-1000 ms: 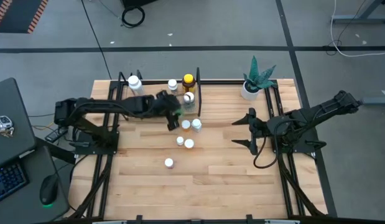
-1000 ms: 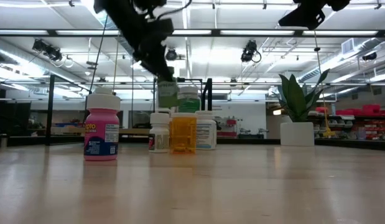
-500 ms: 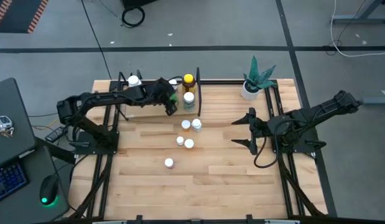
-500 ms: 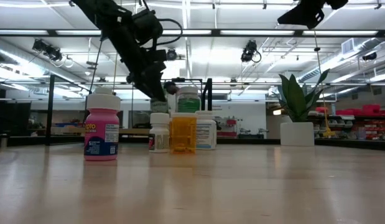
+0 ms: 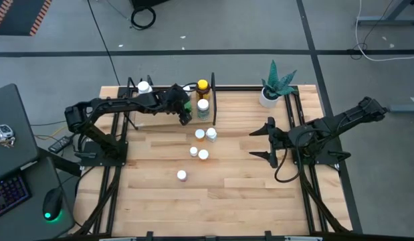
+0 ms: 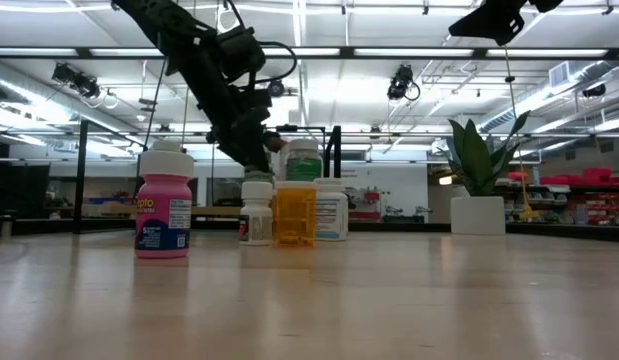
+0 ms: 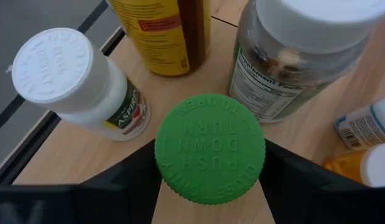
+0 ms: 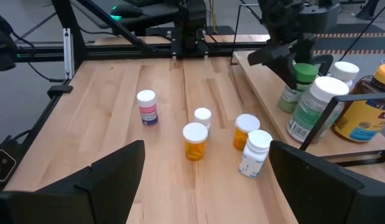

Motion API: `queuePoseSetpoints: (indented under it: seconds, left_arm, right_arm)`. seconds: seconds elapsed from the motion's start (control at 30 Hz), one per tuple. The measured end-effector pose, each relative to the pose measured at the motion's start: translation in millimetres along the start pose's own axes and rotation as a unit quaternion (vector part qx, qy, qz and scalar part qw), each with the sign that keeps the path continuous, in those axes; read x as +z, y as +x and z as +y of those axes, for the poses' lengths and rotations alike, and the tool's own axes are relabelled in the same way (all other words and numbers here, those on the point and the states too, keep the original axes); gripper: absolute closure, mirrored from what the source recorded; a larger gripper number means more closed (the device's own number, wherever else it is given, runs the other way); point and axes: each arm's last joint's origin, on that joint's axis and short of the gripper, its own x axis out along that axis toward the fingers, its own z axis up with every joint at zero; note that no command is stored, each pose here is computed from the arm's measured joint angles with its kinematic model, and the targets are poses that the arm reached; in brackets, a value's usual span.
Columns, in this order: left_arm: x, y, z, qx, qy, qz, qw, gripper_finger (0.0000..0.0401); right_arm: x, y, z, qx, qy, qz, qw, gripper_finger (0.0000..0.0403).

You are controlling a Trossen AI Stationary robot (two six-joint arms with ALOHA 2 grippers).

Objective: Pick and place medicine bottles onto shelf by color
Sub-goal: Put the light green pill bottle on the shelf, then put the white and blue pill bottle on the shelf

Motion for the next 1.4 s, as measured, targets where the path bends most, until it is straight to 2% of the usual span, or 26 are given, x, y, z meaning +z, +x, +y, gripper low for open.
queuePoseSetpoints:
  seconds: [0.3,0.57,0.8,0.97,1.07,1.17,1.3,1.4]
  left_arm:
    - [4.5,-3.7,2.4,0.034,0.028,-0.009,0.999,0.0092]
    - [20.1,-17.7,-9.0,0.021,0.064,-0.030,0.997,0.0074]
    - [25.2,-49.3,-41.2,-0.017,0.135,-0.053,0.989,0.0089]
    - [15.7,-60.3,-67.4,-0.075,0.120,-0.033,0.989,0.0103]
    - [10.5,-55.7,-88.2,-0.114,0.102,-0.022,0.988,0.0111]
    - [4.5,-44.9,-106.7,-0.130,0.098,-0.010,0.987,0.0118]
    - [0.6,-29.0,-125.8,-0.139,0.102,-0.008,0.985,0.0118]
    - [8.5,-20.3,-133.8,-0.134,0.104,-0.009,0.985,0.0109]
  right_arm:
    - [0.0,0.0,0.0,0.000,0.000,0.000,1.000,0.0050]
    - [0.0,0.0,-0.1,-0.001,0.000,0.000,1.000,0.0050]
    - [0.0,0.0,0.0,-0.001,0.000,0.000,1.000,0.0050]
    - [0.3,0.1,0.1,0.000,0.001,-0.002,1.000,0.0050]
    - [1.5,0.0,0.3,0.000,0.000,-0.007,1.000,0.0050]
    - [3.9,0.0,0.7,0.003,-0.004,-0.019,1.000,0.0050]
    - [5.6,-0.1,1.0,0.004,-0.009,-0.027,1.000,0.0050]
    - [5.6,-0.1,1.1,0.004,-0.011,-0.027,1.000,0.0050]
